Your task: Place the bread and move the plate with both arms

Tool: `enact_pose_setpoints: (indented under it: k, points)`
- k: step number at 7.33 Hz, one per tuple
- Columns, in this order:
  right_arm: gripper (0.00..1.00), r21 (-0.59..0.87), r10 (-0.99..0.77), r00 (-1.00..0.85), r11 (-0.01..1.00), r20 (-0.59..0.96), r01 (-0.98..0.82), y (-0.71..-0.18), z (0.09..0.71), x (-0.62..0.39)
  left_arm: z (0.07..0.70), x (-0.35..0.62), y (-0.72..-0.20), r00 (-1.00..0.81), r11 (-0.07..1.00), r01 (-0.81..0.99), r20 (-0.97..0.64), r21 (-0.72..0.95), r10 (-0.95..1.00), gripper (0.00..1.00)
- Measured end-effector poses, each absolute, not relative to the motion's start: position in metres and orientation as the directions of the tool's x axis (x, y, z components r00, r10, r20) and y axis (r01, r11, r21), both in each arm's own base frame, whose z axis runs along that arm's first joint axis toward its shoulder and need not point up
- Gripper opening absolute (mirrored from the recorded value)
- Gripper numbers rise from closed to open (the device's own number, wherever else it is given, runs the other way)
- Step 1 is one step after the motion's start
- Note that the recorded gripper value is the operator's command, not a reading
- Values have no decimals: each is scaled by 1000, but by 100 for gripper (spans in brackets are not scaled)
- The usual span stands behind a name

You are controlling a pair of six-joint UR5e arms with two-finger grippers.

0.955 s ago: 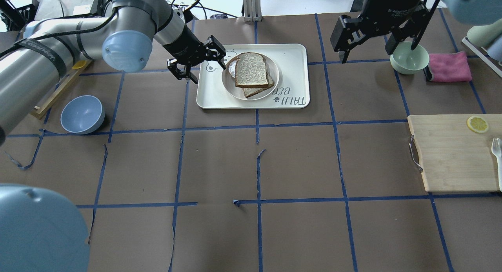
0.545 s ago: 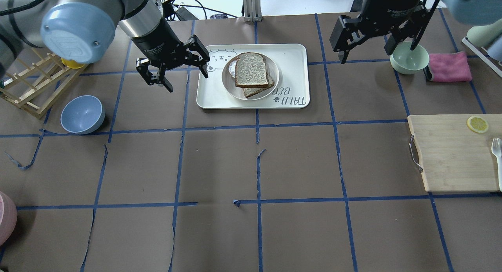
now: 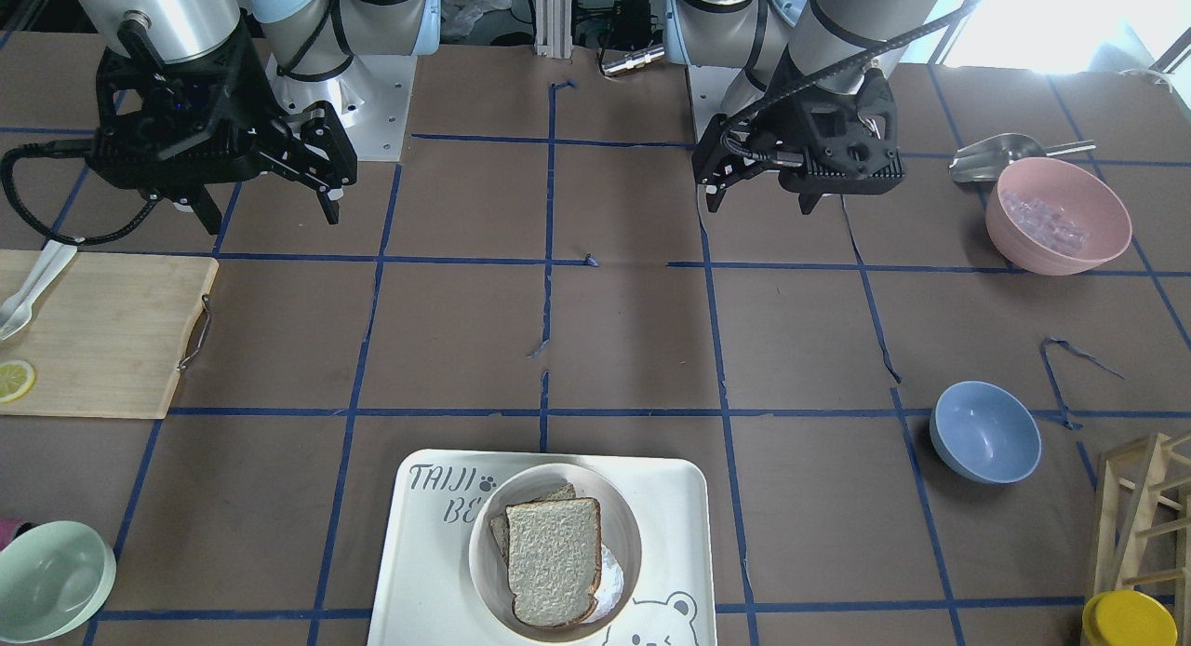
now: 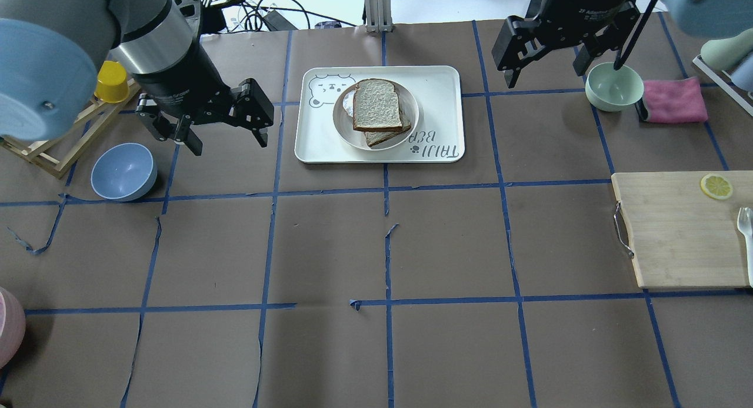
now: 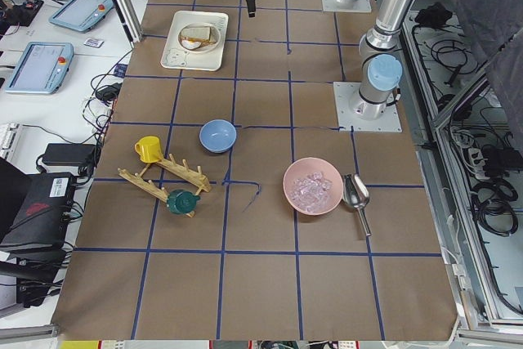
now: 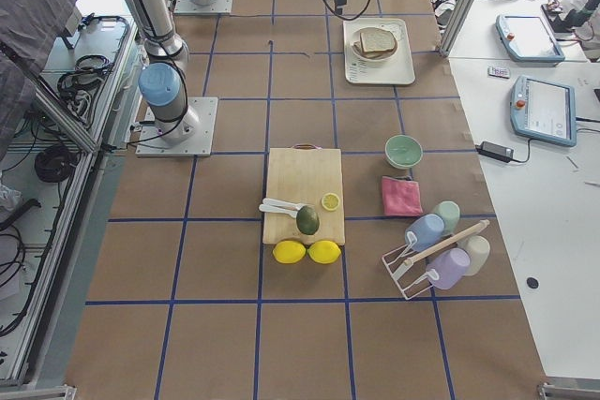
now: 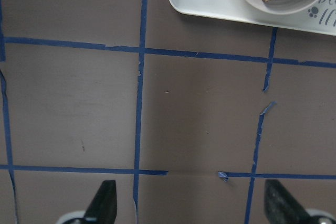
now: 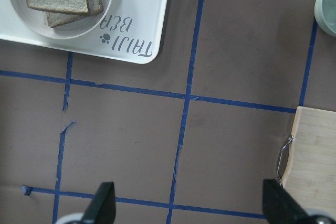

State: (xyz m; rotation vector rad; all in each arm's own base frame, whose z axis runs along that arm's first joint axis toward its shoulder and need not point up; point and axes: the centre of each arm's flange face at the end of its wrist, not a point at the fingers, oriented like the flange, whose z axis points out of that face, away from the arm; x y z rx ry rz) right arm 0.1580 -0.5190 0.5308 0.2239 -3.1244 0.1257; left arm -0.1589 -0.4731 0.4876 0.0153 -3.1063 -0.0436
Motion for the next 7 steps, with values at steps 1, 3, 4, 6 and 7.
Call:
enact_pose_setpoints:
  k: [1, 3, 4, 6, 7]
  points:
    - [100, -86, -129, -992, 988, 4, -128, -519, 532, 159, 493, -153, -472, -999, 999, 33, 17, -1, 33, 100]
    - [100, -90, -95, -995, 991, -2, -95, -519, 533, 159, 499, -148, -477, -999, 996, 54, 4, -70, 54, 100]
    - [100, -91, -90, -996, 992, -2, -90, -519, 533, 159, 500, -148, -478, -999, 995, 54, 2, -83, 55, 100]
    - [100, -92, -88, -996, 992, -2, -87, -520, 532, 159, 500, -148, -479, -999, 995, 53, 2, -89, 54, 100]
    - [100, -92, -87, -996, 992, -2, -87, -520, 532, 158, 500, -148, -479, -999, 995, 53, 2, -89, 53, 100]
